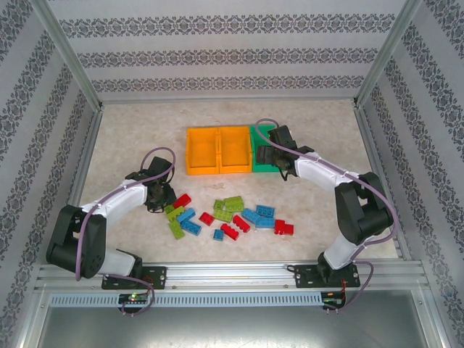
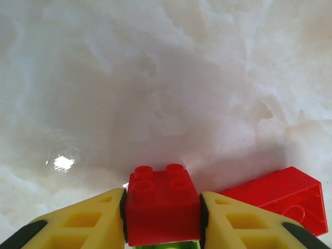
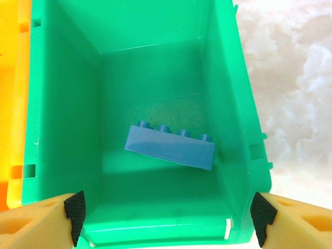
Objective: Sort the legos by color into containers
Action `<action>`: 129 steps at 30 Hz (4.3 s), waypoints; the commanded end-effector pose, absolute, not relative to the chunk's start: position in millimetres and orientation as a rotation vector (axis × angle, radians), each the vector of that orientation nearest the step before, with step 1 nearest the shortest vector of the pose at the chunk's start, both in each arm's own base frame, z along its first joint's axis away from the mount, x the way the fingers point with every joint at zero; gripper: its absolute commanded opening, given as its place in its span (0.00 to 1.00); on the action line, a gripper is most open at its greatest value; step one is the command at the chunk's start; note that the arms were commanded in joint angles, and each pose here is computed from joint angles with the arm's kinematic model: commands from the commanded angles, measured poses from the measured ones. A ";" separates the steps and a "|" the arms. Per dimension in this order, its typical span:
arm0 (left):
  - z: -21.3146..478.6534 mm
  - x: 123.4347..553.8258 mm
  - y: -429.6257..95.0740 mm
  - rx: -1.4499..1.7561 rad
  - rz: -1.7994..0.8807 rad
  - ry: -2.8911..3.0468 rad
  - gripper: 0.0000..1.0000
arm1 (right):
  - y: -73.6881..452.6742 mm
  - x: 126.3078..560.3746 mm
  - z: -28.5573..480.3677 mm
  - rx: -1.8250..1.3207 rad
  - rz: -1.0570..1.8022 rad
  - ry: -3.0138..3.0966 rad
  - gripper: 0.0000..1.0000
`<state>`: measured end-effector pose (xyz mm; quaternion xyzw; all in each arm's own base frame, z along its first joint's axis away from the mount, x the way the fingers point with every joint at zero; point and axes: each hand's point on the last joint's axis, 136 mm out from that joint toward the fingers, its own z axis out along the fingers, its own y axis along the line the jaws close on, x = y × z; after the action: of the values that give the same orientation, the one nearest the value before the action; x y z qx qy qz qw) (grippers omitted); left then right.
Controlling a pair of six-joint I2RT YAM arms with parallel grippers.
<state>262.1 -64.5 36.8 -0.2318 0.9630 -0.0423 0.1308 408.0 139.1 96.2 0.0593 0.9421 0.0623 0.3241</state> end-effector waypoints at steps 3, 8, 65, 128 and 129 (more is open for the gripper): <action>44.1 255.6 -56.8 -0.638 -0.056 2.780 0.38 | 129.3 406.3 106.6 0.167 0.140 2.441 0.86; 56.9 259.2 -52.7 -0.611 -0.029 2.752 0.38 | 129.1 406.3 106.6 0.171 0.145 2.440 0.86; 128.4 415.6 -180.5 -0.015 -0.244 2.481 1.00 | 173.7 231.1 89.6 -0.165 0.371 2.694 0.81; 112.6 352.5 -150.6 -0.017 -0.234 2.519 0.99 | 232.1 201.2 80.1 -1.011 0.270 2.627 0.32; 113.0 352.3 -149.3 -0.020 -0.229 2.517 0.99 | 231.9 204.2 86.2 -0.987 0.282 2.611 0.32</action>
<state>351.9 -151.6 105.2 -0.0037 0.9549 -0.0885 0.2836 192.6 228.7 61.9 -0.3703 0.9177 0.0825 0.1175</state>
